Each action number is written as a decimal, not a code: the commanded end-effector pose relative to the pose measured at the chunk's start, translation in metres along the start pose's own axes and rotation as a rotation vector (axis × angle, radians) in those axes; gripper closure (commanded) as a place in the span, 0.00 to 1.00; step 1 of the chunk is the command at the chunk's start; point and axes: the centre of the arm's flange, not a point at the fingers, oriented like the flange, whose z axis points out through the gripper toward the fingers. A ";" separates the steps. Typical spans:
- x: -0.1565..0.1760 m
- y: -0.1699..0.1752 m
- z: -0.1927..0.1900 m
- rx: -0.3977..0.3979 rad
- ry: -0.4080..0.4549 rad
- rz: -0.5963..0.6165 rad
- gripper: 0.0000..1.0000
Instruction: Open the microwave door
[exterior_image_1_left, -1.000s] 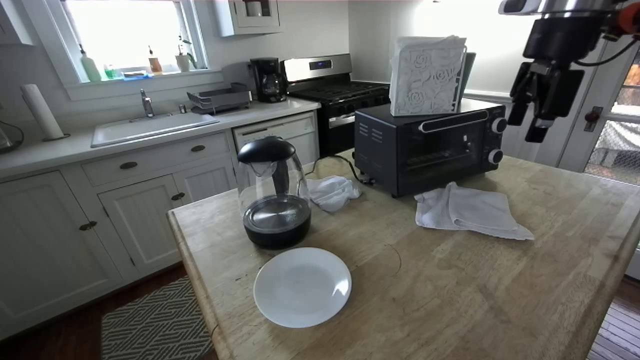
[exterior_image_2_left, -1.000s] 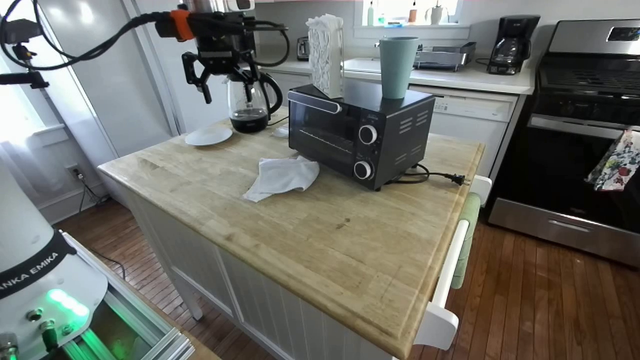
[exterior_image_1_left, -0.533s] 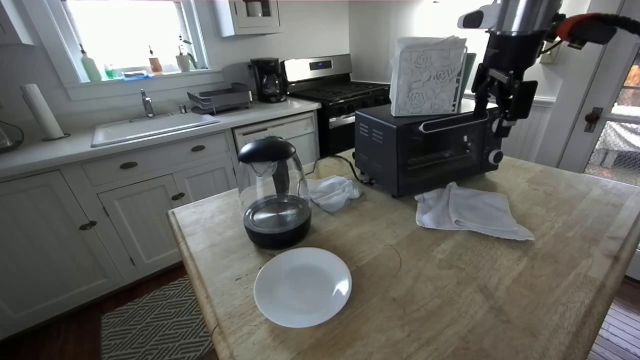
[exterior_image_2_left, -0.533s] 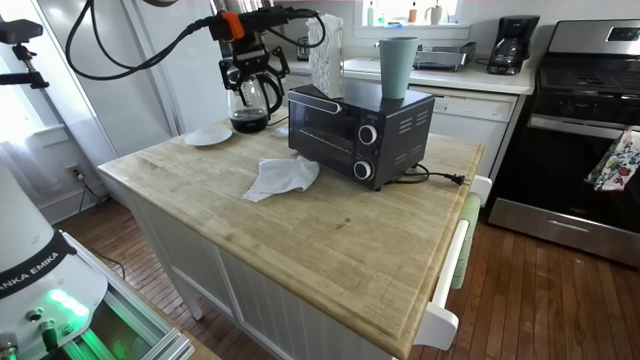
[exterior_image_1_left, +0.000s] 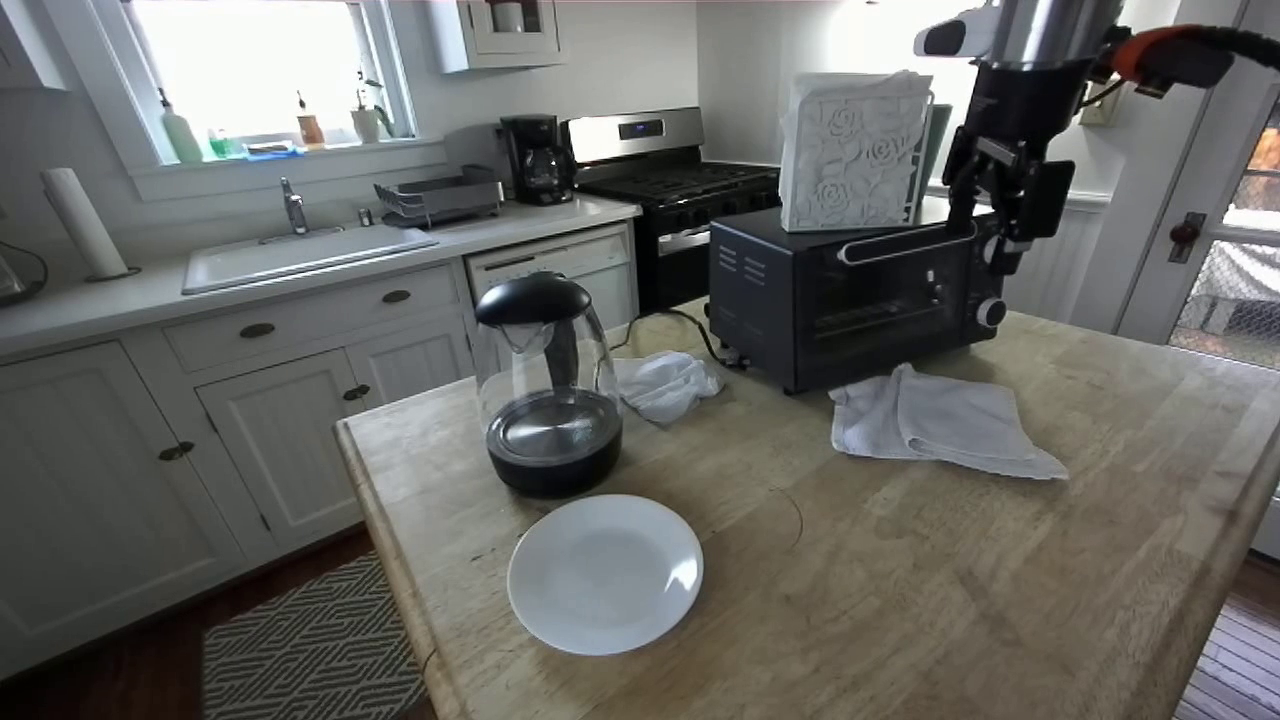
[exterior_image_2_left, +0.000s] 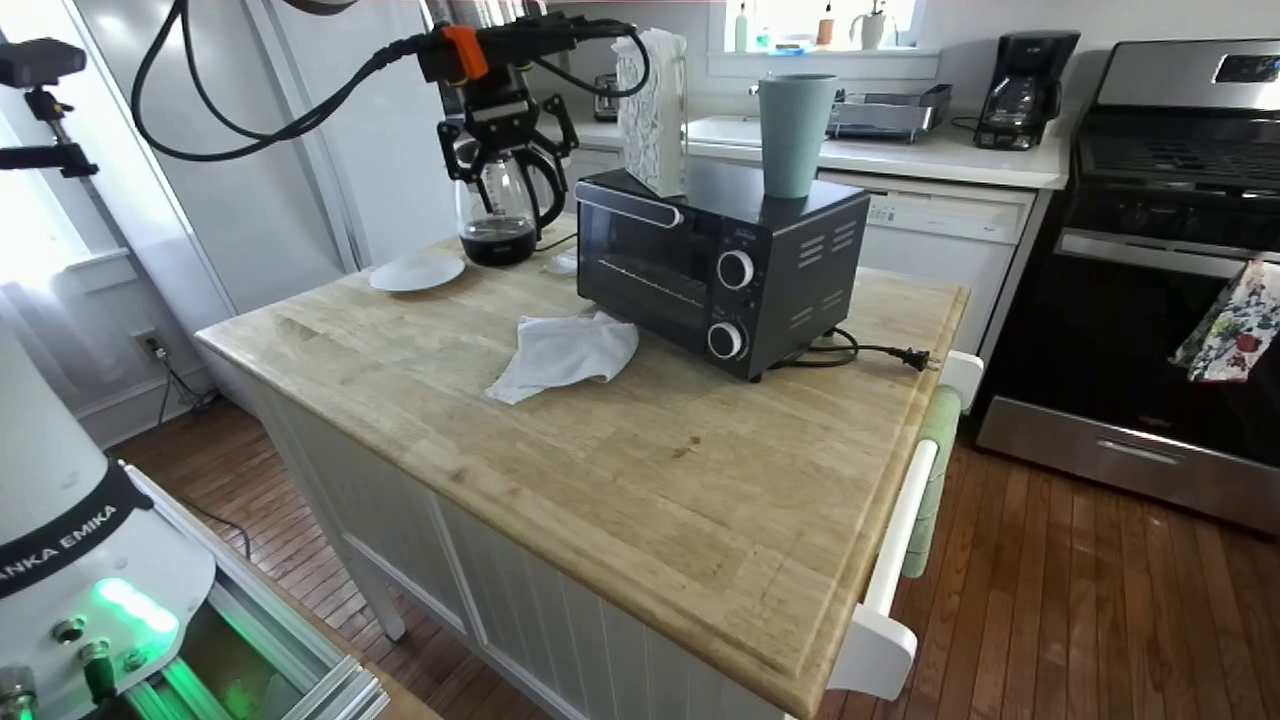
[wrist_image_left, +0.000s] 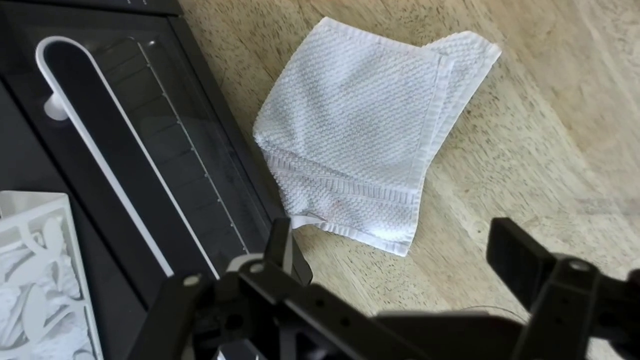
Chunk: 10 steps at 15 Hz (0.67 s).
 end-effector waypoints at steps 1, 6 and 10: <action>0.007 0.005 0.007 -0.042 0.064 -0.008 0.00; 0.017 0.017 0.017 -0.158 0.149 -0.037 0.00; 0.021 0.022 0.032 -0.209 0.171 -0.077 0.00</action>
